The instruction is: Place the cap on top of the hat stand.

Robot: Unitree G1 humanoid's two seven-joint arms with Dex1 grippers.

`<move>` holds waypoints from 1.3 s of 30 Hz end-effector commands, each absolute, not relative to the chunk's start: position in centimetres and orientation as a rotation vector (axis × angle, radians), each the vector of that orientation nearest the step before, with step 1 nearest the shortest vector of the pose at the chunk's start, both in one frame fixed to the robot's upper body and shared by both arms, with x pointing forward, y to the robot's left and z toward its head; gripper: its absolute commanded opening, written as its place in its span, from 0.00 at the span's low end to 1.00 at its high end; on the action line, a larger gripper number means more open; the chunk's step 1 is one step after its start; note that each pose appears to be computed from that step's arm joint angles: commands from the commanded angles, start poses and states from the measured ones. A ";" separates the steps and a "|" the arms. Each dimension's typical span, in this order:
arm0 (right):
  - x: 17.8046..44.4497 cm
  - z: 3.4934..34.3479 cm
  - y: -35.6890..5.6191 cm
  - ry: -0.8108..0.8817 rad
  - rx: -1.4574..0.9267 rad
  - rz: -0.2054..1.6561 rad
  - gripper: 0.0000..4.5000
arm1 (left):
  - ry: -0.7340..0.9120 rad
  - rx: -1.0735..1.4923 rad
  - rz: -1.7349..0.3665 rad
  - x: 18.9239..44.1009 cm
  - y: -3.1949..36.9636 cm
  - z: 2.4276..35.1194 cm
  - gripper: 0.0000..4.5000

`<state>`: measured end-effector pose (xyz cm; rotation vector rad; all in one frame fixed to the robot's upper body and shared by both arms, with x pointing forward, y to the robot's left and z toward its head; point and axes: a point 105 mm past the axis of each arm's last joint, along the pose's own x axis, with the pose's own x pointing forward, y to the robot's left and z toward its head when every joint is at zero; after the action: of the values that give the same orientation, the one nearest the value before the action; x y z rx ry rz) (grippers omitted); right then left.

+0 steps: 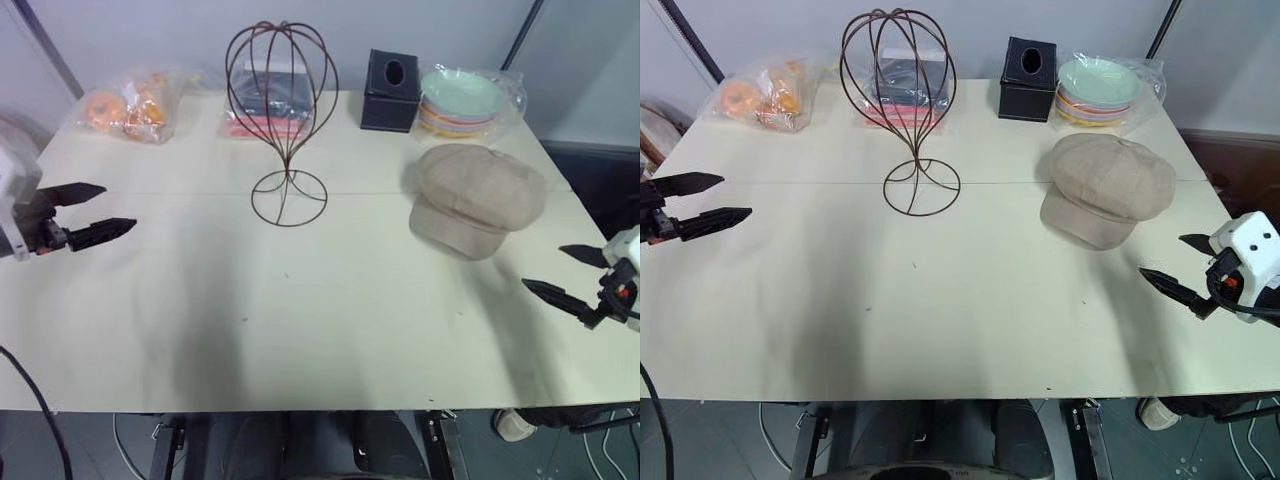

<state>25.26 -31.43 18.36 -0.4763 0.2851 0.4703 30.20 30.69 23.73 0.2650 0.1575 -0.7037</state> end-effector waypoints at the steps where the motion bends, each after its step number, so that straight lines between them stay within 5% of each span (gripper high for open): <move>1: 26.2 20.9 -29.2 0.227 -0.624 0.486 0.99 | 0.089 0.239 -0.881 29.2 25.9 26.2 1.00; 8: 29.0 21.7 -22.3 0.133 -0.774 0.474 0.99 | 0.104 0.213 -1.272 26.5 16.3 25.0 1.00; 15: 32.6 17.0 -18.4 0.102 -0.906 0.348 0.99 | 0.090 0.204 -1.422 26.4 12.2 25.3 1.00; 23: 35.7 13.7 -23.1 0.217 -1.225 0.095 0.99 | 0.032 0.213 -1.393 27.4 11.7 26.5 1.00; 32: 38.0 12.7 -23.0 0.213 -1.244 0.084 0.99 | 0.002 0.209 -1.373 27.7 11.5 26.9 1.00; 35: 38.1 12.6 -23.0 0.208 -1.246 0.095 0.79 | -0.003 0.207 -1.364 27.8 11.5 27.1 1.00; 39: 38.0 12.4 -23.1 0.209 -1.247 0.100 0.33 | -0.008 0.201 -1.357 27.8 11.7 27.3 1.00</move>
<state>38.03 -22.84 11.90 -1.2469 0.2222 0.1103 28.03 11.50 25.68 0.1744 0.0612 -1.3640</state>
